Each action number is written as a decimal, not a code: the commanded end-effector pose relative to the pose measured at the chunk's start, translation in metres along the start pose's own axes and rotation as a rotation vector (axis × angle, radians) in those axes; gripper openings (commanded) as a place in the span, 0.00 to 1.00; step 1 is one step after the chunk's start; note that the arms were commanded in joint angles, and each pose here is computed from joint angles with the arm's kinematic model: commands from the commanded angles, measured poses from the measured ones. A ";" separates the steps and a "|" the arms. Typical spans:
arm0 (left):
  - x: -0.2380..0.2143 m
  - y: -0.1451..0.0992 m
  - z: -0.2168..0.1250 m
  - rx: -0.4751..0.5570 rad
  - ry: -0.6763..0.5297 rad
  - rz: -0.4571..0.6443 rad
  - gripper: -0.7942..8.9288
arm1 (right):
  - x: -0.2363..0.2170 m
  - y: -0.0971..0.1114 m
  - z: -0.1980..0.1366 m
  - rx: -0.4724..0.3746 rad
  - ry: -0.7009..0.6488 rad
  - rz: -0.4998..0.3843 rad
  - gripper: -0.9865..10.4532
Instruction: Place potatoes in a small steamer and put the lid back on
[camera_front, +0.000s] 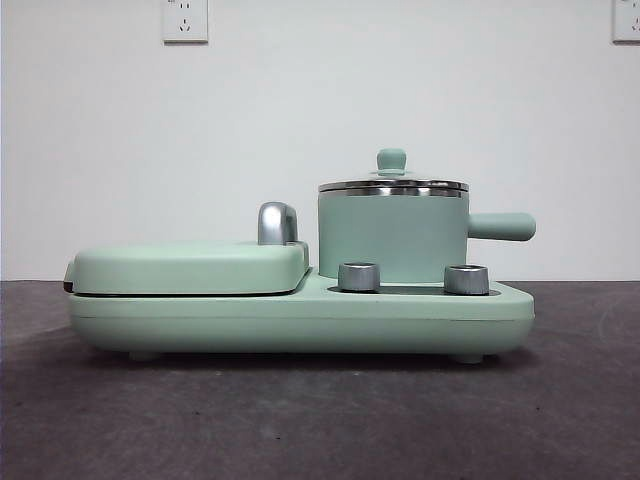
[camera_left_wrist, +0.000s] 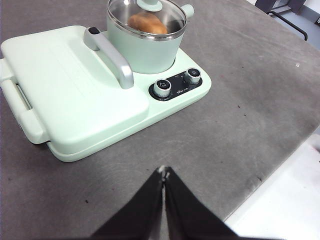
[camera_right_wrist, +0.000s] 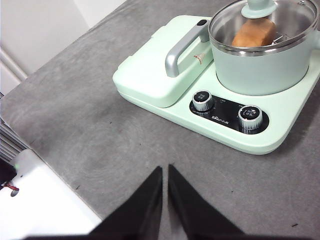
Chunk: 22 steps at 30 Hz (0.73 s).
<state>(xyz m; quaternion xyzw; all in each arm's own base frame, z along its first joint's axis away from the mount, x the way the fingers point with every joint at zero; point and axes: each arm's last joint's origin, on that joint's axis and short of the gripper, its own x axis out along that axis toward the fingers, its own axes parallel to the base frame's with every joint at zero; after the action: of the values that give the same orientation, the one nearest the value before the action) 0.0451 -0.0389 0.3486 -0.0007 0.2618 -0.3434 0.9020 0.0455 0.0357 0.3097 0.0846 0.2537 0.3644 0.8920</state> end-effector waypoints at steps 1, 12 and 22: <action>0.000 -0.001 0.003 -0.003 -0.011 -0.010 0.09 | 0.000 0.001 0.002 -0.014 -0.009 0.008 0.10; 0.015 0.014 -0.015 -0.043 -0.136 0.127 0.09 | 0.000 0.001 0.002 -0.014 -0.009 0.007 0.10; 0.072 0.066 -0.093 -0.056 -0.337 0.447 0.09 | 0.000 0.001 0.002 -0.014 -0.009 0.008 0.10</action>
<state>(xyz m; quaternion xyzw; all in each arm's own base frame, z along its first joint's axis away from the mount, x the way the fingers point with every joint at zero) 0.0848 -0.0169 0.2294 -0.0349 0.1136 -0.1271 0.9848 0.0456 0.0358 0.3096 0.0845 0.2541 0.3643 0.8919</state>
